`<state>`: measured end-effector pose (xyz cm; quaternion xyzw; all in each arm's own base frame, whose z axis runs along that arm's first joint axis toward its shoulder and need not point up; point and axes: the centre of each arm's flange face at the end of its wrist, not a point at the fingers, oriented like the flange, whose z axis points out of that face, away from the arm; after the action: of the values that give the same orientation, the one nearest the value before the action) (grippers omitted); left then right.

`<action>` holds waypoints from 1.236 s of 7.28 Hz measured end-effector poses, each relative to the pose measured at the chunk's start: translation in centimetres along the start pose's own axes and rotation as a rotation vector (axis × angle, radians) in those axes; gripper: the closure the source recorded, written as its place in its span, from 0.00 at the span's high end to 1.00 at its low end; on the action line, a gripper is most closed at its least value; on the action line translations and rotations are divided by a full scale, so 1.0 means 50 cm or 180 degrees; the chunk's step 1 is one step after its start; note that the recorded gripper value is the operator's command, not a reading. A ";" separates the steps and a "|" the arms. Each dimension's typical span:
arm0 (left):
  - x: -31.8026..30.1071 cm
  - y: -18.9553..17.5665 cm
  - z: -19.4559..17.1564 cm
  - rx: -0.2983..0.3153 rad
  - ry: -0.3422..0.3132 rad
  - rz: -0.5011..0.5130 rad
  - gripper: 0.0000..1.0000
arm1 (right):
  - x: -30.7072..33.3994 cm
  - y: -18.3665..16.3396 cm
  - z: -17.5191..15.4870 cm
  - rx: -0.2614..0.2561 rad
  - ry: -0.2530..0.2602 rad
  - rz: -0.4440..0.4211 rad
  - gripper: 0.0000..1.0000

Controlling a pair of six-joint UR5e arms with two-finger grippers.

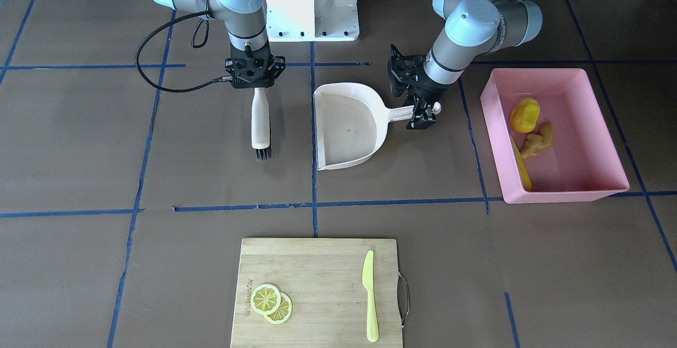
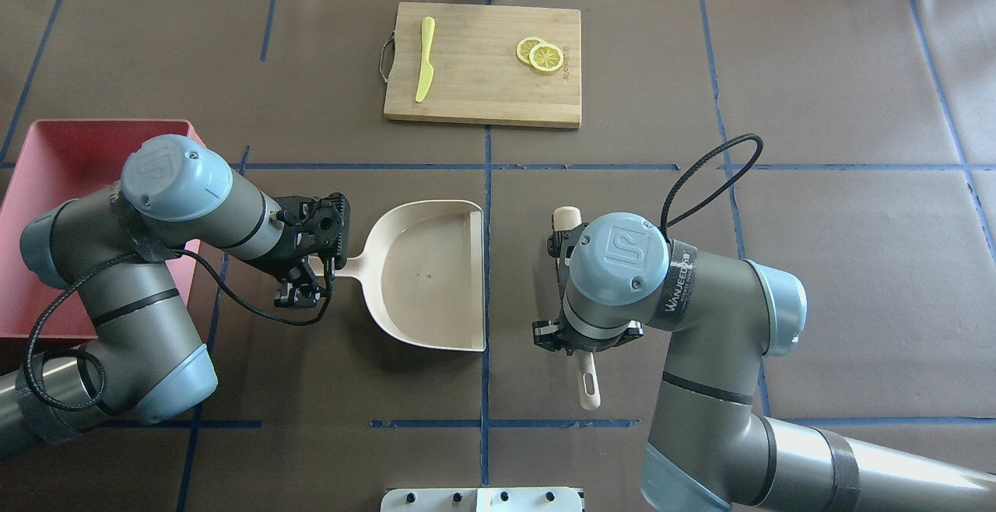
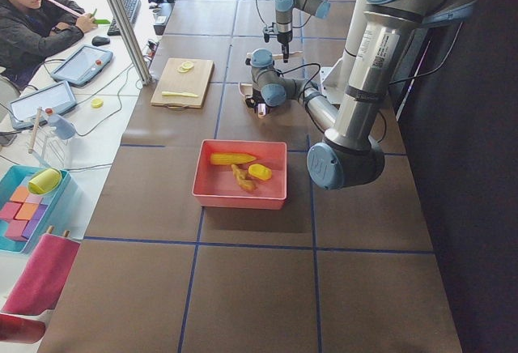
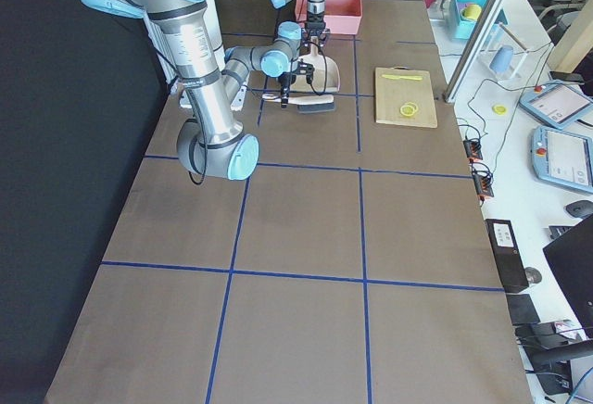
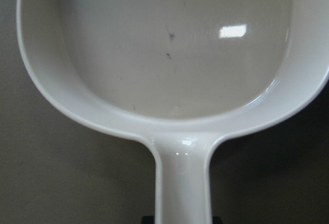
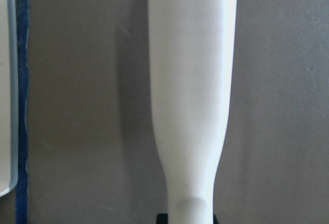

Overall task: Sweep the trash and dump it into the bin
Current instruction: 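Carry the empty dustpan back and lower it onto the table, then open the left gripper, release the dustpan and lift away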

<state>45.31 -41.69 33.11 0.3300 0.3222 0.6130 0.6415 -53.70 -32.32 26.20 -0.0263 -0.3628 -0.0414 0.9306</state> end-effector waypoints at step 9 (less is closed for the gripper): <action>-0.224 0.249 -0.324 -0.0461 -0.0574 -0.1266 1.00 | 0.038 -0.046 -0.022 0.0064 0.0011 -0.0085 0.00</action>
<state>24.45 -52.04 34.11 0.2665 0.2774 0.4640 0.7979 -51.81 -34.79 26.74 -0.0120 -0.3620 -0.0502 0.9308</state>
